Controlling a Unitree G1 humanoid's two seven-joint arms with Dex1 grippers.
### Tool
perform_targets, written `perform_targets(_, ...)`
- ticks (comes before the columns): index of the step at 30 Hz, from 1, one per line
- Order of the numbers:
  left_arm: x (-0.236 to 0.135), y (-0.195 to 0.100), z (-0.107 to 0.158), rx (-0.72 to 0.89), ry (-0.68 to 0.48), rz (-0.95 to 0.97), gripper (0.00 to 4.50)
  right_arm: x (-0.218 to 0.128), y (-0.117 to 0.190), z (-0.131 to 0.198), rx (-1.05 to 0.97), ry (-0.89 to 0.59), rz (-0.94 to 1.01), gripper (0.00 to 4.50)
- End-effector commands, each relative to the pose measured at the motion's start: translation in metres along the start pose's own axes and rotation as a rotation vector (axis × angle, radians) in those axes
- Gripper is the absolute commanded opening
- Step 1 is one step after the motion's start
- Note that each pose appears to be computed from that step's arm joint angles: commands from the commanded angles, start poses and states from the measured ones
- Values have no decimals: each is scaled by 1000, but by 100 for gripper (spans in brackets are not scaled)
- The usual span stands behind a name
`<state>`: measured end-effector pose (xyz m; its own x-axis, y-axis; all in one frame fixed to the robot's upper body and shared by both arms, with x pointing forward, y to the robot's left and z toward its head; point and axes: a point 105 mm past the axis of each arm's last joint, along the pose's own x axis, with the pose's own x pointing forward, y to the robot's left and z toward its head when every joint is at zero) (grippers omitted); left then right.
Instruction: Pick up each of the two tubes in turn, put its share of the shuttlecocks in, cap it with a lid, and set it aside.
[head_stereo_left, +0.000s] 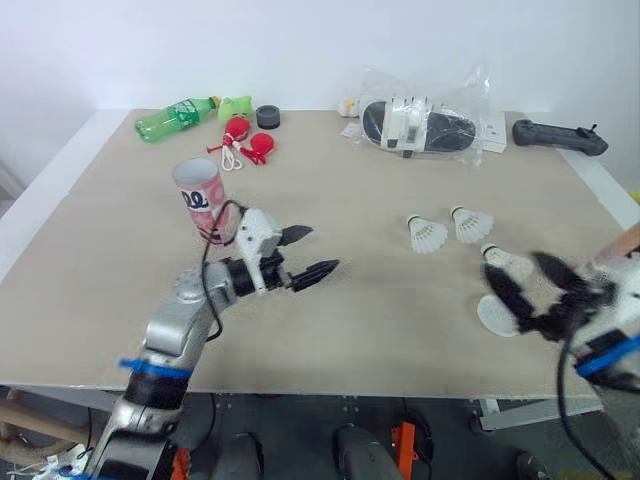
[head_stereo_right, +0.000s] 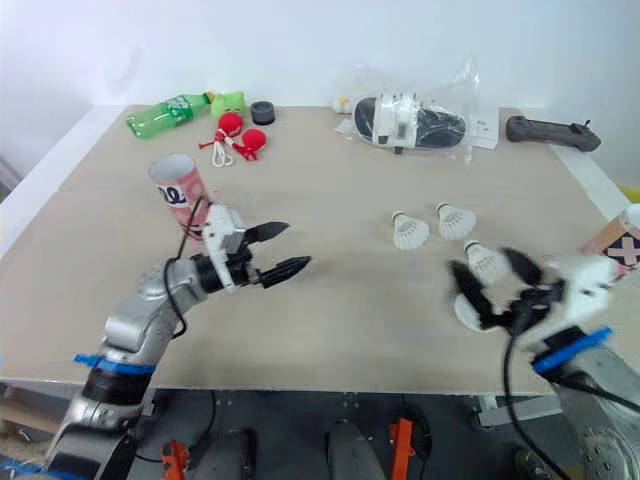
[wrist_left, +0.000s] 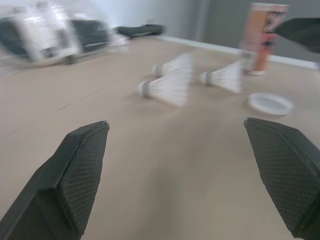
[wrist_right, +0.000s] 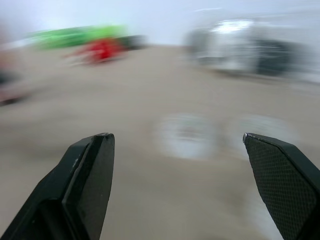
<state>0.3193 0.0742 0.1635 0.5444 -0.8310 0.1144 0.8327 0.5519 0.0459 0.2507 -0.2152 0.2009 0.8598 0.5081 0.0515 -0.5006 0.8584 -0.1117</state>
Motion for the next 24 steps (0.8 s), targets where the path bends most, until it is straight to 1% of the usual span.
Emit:
perform_targets(1, -27, 0, 12, 59, -42, 144, 450, 24, 43, 21, -53, 8, 317, 442)
perform_targets(4, -46, 1, 8, 66, -41, 277, 450, 37, 57, 21, -87, 46, 464, 442)
perform_targets(7, -73, 8, 2, 61, -58, 528, 450, 58, 69, 18, -103, 48, 606, 442)
perform_targets(9, -83, 15, -3, 68, -52, 659, 450, 68, 71, 18, -113, 40, 645, 442)
perform_targets(11, -93, 24, -11, 84, -22, 777, 450, 78, 74, 19, -123, 26, 675, 442)
perform_targets(14, -95, 36, -21, 93, 10, 852, 450, 92, 79, 19, -134, 9, 717, 442)
perform_targets(17, -90, 53, -32, 62, 35, 894, 450, 101, 83, 18, -133, -6, 736, 442)
perform_targets(20, -86, 70, -36, 91, 57, 931, 450, 108, 86, 19, -127, -24, 739, 442)
perform_targets(22, -86, 81, -38, 65, 63, 958, 450, 110, 88, 19, -129, -32, 742, 442)
perform_targets(24, -79, 87, -39, 67, 79, 938, 450, 113, 90, 21, -129, -44, 740, 442)
